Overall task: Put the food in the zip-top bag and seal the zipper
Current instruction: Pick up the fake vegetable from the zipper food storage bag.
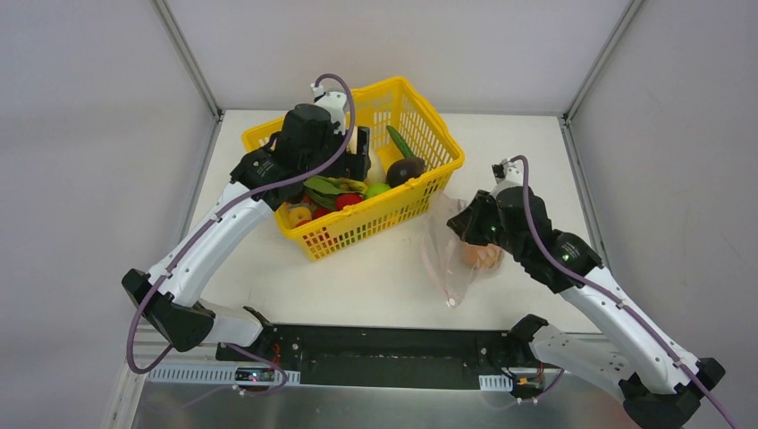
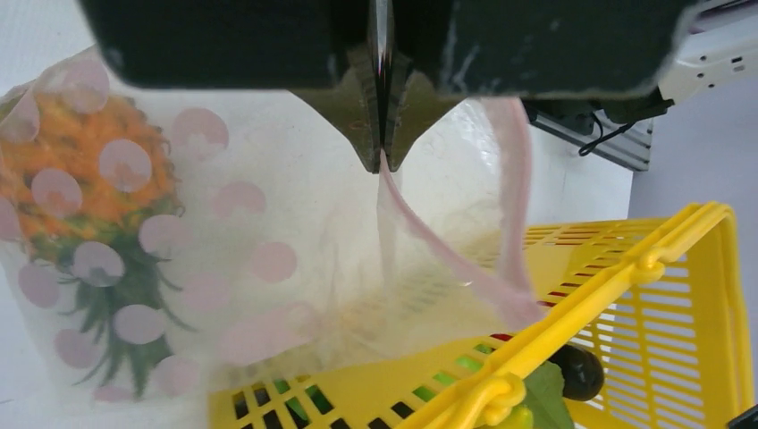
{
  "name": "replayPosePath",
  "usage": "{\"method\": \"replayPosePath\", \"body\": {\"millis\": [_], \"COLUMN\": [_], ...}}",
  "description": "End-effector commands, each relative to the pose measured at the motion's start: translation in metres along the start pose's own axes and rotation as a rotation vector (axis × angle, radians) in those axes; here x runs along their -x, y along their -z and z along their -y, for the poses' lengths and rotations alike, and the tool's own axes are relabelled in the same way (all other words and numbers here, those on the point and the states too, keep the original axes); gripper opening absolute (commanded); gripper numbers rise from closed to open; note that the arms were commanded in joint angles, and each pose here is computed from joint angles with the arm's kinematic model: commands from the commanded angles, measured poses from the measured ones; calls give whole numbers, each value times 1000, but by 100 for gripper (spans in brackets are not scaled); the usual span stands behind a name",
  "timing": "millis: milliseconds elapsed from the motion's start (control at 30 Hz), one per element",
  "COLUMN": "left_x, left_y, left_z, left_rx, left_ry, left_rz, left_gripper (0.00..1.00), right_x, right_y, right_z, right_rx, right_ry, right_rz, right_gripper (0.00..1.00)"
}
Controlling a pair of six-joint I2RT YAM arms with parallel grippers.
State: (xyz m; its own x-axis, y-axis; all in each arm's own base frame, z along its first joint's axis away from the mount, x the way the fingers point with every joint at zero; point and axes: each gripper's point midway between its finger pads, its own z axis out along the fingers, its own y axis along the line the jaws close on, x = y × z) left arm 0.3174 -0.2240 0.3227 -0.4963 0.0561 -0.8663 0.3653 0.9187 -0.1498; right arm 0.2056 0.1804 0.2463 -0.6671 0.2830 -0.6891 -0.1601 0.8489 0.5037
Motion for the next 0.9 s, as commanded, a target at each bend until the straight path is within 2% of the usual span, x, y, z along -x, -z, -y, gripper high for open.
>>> {"method": "replayPosePath", "body": {"millis": [0, 167, 367, 467, 700, 867], "left_x": [-7, -20, -60, -56, 19, 33], "left_y": [-14, -39, -57, -77, -149, -211], "left_z": [-18, -35, -59, -69, -74, -84], "left_rx": [13, 65, 145, 154, 115, 142], "left_ry": [58, 92, 90, 171, 317, 337], "left_rz": [-54, -131, -329, -286, -1, -21], "left_gripper": [99, 99, 95, 96, 97, 92], "right_x": [22, 20, 11, 6, 5, 0], "right_y": [4, -1, -5, -12, -20, -21], "right_z": [-33, -30, -27, -23, -26, -28], "right_rx": [135, 115, 115, 106, 115, 132], "right_ry": [24, 68, 83, 98, 116, 103], "right_rz": [46, 30, 0, -11, -34, -57], "right_gripper": [0, 0, 0, 0, 0, 0]}}
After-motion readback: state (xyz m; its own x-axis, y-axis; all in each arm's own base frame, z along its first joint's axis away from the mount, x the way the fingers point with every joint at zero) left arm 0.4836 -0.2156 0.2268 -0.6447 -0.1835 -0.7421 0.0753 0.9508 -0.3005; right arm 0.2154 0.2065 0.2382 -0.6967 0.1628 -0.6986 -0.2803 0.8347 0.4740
